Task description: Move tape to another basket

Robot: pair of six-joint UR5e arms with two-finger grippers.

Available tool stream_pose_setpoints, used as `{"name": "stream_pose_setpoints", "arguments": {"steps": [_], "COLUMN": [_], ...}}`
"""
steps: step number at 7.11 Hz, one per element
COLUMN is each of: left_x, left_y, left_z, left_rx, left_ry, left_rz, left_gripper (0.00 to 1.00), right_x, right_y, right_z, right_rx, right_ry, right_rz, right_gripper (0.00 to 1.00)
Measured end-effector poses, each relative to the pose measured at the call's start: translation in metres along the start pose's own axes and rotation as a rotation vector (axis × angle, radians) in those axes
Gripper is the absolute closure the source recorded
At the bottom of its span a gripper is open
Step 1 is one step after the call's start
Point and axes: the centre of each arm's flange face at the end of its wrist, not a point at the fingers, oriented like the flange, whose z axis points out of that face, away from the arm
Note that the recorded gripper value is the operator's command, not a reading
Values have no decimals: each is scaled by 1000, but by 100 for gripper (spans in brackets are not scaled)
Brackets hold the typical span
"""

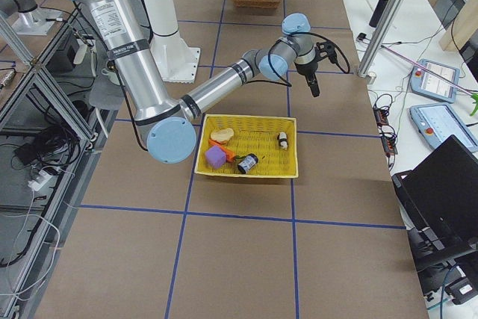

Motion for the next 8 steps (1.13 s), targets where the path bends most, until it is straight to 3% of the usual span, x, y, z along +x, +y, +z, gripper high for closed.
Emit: {"name": "stream_pose_setpoints", "arguments": {"steps": [2, 4, 6, 8], "left_x": [-33, -61, -72, -62], "left_y": [-3, -1, -10, -21], "left_z": [-4, -2, -8, -20], "left_rx": [-55, -169, -346, -528], "left_ry": [-151, -276, -349, -408], "left_rz": [141, 205, 167, 63], "left_gripper": [1, 1, 1, 1], "right_x": [37, 75, 124, 172], "right_y": [3, 3, 2, 8], "right_z": [-3, -11, -28, -41], "right_rx": [-12, -53, -125, -202], "right_ry": [29, 74, 120, 131], "right_rz": [20, 2, -47, -53], "right_gripper": [0, 0, 0, 0]}}
